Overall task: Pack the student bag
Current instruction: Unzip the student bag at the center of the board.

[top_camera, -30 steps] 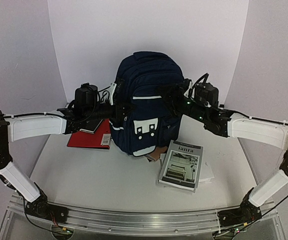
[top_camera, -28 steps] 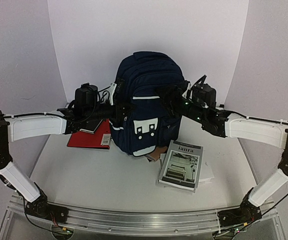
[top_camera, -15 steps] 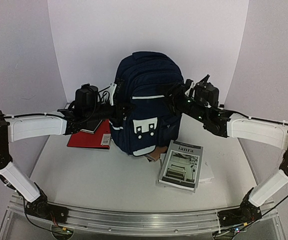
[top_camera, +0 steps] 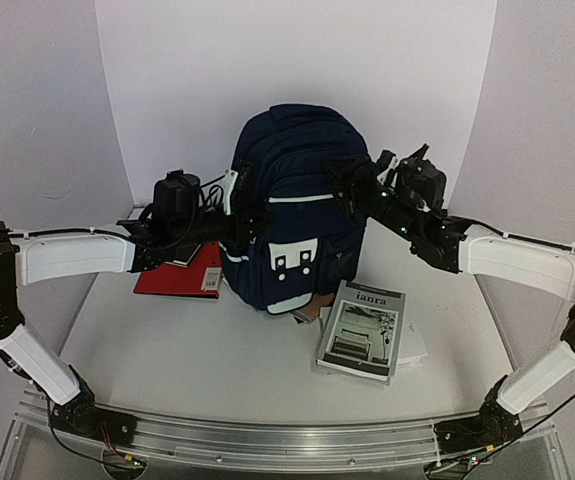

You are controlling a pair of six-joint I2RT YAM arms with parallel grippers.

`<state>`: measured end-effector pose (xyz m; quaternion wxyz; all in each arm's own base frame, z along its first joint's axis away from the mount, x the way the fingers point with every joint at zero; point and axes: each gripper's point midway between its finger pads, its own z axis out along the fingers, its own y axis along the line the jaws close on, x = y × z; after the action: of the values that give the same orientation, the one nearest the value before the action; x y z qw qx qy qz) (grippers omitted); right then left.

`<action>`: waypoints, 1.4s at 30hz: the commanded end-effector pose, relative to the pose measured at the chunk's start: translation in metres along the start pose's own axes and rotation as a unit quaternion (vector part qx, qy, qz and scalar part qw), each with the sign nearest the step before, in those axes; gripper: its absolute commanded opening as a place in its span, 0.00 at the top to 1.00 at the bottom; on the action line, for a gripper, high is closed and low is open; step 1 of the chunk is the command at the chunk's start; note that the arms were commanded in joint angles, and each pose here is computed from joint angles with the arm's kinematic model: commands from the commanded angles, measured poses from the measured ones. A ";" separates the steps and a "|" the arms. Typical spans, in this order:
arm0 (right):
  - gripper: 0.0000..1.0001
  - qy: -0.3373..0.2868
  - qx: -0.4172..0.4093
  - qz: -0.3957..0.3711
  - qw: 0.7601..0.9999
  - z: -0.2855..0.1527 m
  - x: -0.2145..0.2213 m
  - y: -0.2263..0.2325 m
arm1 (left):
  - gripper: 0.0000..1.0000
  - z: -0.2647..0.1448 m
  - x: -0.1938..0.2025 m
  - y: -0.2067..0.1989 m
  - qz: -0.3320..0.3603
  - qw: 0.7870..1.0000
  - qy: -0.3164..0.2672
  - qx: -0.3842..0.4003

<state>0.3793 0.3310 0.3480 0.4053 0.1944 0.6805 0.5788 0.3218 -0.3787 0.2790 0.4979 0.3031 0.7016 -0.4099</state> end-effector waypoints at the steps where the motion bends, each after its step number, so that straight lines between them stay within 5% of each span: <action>1: 0.46 -0.007 -0.012 0.007 1.000 0.012 -0.003 0.011 | 1.00 0.007 0.065 -0.011 0.000 0.994 0.108 -0.001; 5: 0.75 -0.009 -0.005 0.004 1.000 0.017 -0.002 0.004 | 1.00 0.007 0.071 -0.013 -0.007 0.993 0.118 -0.007; 8: 0.99 -0.021 -0.003 -0.007 1.000 0.017 -0.007 0.005 | 0.85 0.001 0.059 -0.012 -0.023 0.994 0.105 -0.021; 14: 1.00 -0.052 -0.015 -0.060 0.997 0.016 -0.039 0.021 | 0.44 -0.025 0.030 -0.001 -0.068 0.991 0.075 -0.090; 21: 1.00 -0.046 -0.032 -0.118 0.991 0.009 -0.066 0.027 | 0.26 -0.069 0.007 0.023 -0.135 0.977 0.056 -0.158; 26: 1.00 -0.035 -0.036 -0.140 0.989 0.004 -0.064 0.027 | 0.25 -0.079 0.002 0.049 -0.195 0.969 0.051 -0.143; 31: 1.00 -0.024 -0.039 -0.158 0.986 0.000 -0.061 0.025 | 0.29 -0.055 0.006 0.060 -0.185 0.971 0.072 -0.131; 35: 1.00 -0.024 -0.041 -0.169 0.984 -0.006 -0.062 0.027 | 0.37 -0.046 0.007 0.097 -0.235 0.956 0.085 -0.153; 42: 1.00 -0.018 -0.043 -0.169 0.985 -0.013 -0.060 0.025 | 0.56 -0.019 -0.011 0.092 -0.200 0.974 0.056 -0.085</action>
<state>0.4130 0.2950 0.3471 0.4702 0.1072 0.7092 0.5143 0.3872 -0.2935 0.2204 0.3495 0.0880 0.8560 -0.3706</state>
